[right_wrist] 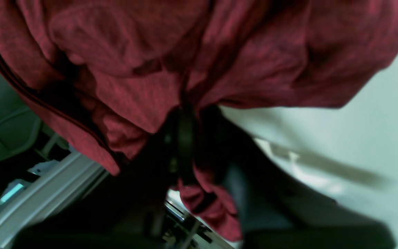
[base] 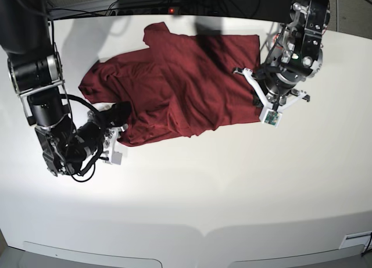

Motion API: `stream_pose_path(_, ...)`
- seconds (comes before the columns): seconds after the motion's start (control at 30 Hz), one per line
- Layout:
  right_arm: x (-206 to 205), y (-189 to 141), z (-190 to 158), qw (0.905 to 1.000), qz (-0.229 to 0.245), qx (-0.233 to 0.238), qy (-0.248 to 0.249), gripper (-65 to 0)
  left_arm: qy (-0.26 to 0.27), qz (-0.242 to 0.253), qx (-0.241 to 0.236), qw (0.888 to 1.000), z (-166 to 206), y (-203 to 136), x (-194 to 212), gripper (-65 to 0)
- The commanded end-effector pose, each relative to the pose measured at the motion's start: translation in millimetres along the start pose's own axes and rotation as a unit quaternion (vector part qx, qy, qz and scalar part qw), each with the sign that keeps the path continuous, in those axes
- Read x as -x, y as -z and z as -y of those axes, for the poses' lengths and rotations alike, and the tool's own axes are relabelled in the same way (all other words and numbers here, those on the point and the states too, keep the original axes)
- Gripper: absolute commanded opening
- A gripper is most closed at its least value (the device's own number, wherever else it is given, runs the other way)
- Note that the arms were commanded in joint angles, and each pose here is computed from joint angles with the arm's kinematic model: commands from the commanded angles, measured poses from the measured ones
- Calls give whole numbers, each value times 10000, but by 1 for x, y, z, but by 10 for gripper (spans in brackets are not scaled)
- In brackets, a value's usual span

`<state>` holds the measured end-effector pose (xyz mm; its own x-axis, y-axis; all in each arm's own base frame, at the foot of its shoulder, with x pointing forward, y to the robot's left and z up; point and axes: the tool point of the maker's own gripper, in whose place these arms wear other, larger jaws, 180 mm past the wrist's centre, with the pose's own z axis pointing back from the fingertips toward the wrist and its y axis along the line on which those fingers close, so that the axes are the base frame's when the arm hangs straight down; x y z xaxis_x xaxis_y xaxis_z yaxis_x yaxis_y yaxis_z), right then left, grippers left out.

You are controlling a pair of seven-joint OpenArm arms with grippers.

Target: Fold the T-shirt properly

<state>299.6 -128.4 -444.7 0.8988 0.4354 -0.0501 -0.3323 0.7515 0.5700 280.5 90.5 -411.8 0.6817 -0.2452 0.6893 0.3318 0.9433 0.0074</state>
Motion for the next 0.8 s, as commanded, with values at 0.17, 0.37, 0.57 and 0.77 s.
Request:
stream_pose_path(0.17, -2, -6, 11, 9997, 127, 200, 8, -650, 20, 160, -24, 9999, -1, -3, -7, -650)
stream_pose_path(0.37, -5, -56, 43, 9964, 530, 628, 197, -650, -138, -2, -89, 9999, -4, -10, 20, -650)
stream_pose_path(0.57, -1, -95, 62, 9924, 892, 734, 415, -650, -511, -53, -370, 9980, -25, -24, 50, -650)
stream_pose_path(0.77, -11, -103, 34, 9922, 1174, -73, 408, -650, -919, 342, -545, 9937, -39, -39, 61, -650)
